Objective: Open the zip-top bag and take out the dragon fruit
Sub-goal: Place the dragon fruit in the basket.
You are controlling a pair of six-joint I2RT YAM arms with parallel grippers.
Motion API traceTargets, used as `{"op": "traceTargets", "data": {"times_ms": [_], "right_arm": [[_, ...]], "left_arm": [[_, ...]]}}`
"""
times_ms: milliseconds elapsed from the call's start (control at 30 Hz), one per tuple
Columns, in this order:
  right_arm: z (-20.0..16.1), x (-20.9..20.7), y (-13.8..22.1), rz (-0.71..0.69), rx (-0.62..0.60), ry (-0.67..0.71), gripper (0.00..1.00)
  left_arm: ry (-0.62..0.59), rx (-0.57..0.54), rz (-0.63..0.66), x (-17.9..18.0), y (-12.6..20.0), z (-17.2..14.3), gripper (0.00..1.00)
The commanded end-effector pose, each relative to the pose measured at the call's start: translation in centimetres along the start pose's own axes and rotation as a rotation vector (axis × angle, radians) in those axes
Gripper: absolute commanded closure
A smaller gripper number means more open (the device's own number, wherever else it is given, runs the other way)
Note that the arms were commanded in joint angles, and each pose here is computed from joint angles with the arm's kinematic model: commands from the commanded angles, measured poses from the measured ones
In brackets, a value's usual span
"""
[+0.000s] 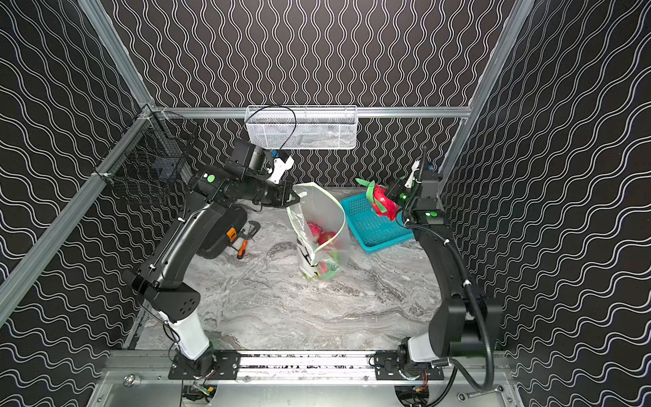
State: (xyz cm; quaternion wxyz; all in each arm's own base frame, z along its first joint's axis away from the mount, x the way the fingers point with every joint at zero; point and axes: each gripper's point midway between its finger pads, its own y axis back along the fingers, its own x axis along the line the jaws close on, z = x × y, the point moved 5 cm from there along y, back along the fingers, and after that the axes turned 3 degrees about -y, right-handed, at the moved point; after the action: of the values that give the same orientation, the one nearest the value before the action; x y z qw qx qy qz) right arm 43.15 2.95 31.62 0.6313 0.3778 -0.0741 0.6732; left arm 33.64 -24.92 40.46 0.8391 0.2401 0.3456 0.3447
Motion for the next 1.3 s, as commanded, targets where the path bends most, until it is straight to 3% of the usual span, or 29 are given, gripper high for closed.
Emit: {"op": "traceTargets", "data": {"times_ms": [0,367,500,567,733,867,967,1067,1267], "right_arm": [[0.2,0.0,-1.9,0.056,-0.033,0.031,1.00],[-4.6,-5.3,-6.9,-0.066,0.129,0.017,1.00],[-4.9,-5.9,-7.0,-0.095,0.167,0.017,0.66],[-4.4,-5.6,-6.6,-0.102,0.175,0.025,0.54],[-0.8,-2.0,-2.2,-0.069,0.123,0.048,0.50],[1.7,4.1,4.3,0.160,0.074,0.031,0.48],[1.0,9.5,8.7,0.421,0.166,0.040,0.49],[-2.3,14.7,12.6,0.652,0.322,0.056,0.49],[-7.8,18.6,16.4,0.754,0.487,0.025,0.56]], "left_arm": [[-0.007,-0.043,-0.040,-0.9,1.0,1.1,1.00],[0.003,-0.029,-0.055,-1.3,1.9,1.3,1.00],[0.011,0.016,-0.048,-0.6,0.8,0.4,1.00],[0.010,0.031,-0.046,-0.4,0.3,0.1,1.00],[0.010,0.057,-0.043,0.0,-0.8,-0.4,1.00],[0.007,0.076,-0.043,0.0,-1.8,-0.4,1.00],[-0.004,0.095,-0.042,-0.3,-2.7,-0.4,1.00],[-0.011,0.104,-0.047,-0.6,-3.7,-0.3,1.00],[-0.017,0.107,-0.054,-0.9,-5.1,-0.2,1.00]]}}
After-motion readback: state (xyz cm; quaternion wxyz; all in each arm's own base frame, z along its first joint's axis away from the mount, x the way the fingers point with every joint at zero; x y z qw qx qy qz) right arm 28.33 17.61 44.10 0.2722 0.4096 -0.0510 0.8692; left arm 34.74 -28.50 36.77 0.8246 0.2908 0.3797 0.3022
